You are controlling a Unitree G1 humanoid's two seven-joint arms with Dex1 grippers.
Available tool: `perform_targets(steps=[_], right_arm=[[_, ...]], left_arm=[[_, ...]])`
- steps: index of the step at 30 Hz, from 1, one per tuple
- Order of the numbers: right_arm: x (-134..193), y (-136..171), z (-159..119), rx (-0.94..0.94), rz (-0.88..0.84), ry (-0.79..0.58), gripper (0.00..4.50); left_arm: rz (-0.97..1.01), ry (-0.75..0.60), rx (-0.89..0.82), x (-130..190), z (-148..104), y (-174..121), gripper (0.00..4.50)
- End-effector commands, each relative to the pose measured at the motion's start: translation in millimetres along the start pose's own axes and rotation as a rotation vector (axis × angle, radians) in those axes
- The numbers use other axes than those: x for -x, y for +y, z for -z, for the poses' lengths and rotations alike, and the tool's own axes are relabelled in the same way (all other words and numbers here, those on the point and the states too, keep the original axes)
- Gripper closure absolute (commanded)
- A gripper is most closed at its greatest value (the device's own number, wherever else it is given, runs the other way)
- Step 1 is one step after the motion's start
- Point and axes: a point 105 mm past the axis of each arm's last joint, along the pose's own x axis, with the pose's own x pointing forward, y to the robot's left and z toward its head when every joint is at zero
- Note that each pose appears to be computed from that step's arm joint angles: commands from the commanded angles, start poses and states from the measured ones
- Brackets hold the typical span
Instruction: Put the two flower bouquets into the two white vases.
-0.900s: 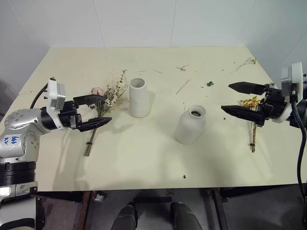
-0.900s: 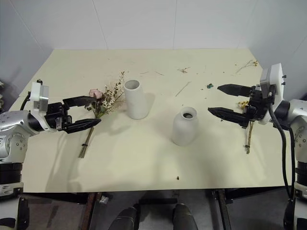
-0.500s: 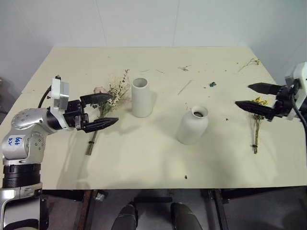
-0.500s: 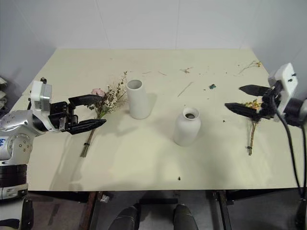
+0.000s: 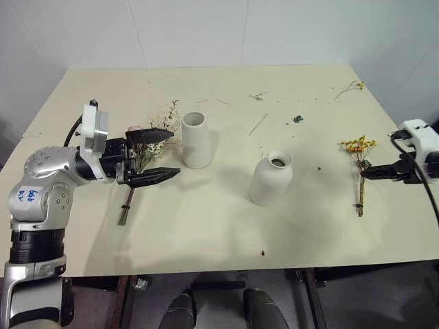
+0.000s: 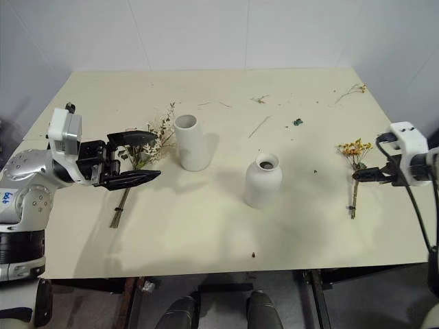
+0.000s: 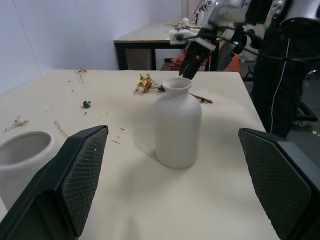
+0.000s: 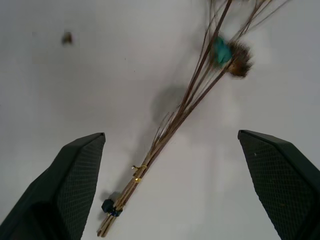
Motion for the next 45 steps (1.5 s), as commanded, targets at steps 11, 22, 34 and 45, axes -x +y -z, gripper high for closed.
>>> perform_targets(steps=[11,22,34,45], right_arm=[[-30.1,4.6,9.0,-0.024,0.035,0.114,0.59],[-22.3,-4.0,1.1,-0.093,0.041,0.025,4.16],[89.9,49.5,-105.5,0.191,-0.127,-1.023,4.47],[143.4,196.3,-93.9,0.3,-0.556,-1.483,4.47]], left_arm=[[-0.049,-0.009,-0.059,11.5,-19.3,-16.0,0.0],[-0.013,-0.027,-0.073,4.5,-16.3,-10.9,0.0],[0.033,-0.077,-0.064,-17.4,-5.6,13.1,0.0],[-0.015,-0.111,-0.03,-25.6,4.9,34.6,0.0]])
